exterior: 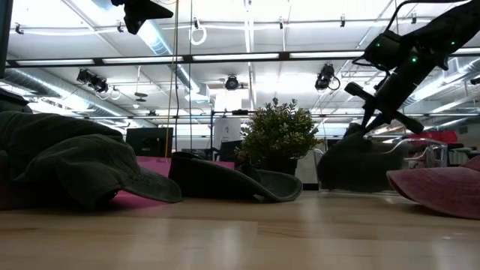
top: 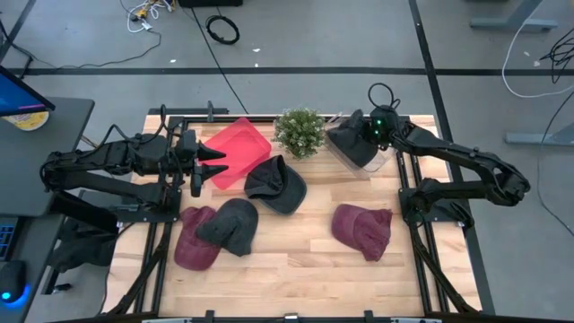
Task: Pick & Place hat
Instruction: Put the right black cap into the transparent bin
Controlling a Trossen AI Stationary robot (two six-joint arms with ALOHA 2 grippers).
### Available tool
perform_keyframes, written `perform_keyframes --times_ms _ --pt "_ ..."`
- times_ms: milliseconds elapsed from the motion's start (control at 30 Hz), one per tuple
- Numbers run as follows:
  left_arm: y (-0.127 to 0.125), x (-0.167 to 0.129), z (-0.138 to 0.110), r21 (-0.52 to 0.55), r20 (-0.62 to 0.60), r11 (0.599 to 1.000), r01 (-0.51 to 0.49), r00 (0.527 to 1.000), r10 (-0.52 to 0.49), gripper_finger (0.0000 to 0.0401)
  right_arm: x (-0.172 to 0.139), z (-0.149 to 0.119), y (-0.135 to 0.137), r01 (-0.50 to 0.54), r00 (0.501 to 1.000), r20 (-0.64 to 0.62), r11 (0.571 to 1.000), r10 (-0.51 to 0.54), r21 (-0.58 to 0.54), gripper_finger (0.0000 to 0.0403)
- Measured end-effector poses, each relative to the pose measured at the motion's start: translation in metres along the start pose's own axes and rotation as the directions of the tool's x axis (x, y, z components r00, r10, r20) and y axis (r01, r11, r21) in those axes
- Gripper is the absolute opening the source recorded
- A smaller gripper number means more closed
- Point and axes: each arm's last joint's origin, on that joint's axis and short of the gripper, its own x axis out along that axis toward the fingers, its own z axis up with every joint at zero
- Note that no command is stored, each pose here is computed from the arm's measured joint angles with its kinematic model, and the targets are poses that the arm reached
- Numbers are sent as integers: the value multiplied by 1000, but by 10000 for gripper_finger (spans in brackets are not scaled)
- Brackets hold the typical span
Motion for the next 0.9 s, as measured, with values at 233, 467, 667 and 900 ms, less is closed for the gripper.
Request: perform_keyframes --times_ms 233,467,667,900 --pt "0 0 0 0 0 1000 0 1000 0 190 11 -4 -3 -11 999 -43 982 3 -188 2" --pt "0 0 0 0 0 1000 0 1000 0 190 19 -2 3 -63 998 -20 962 60 -267 3" --pt "0 0 0 -4 0 1000 0 1000 0 190 20 0 3 -53 998 1 959 55 -278 4" --pt "0 0 0 -1 1 1000 0 1000 0 190 20 2 1 -78 997 -33 959 71 -272 39"
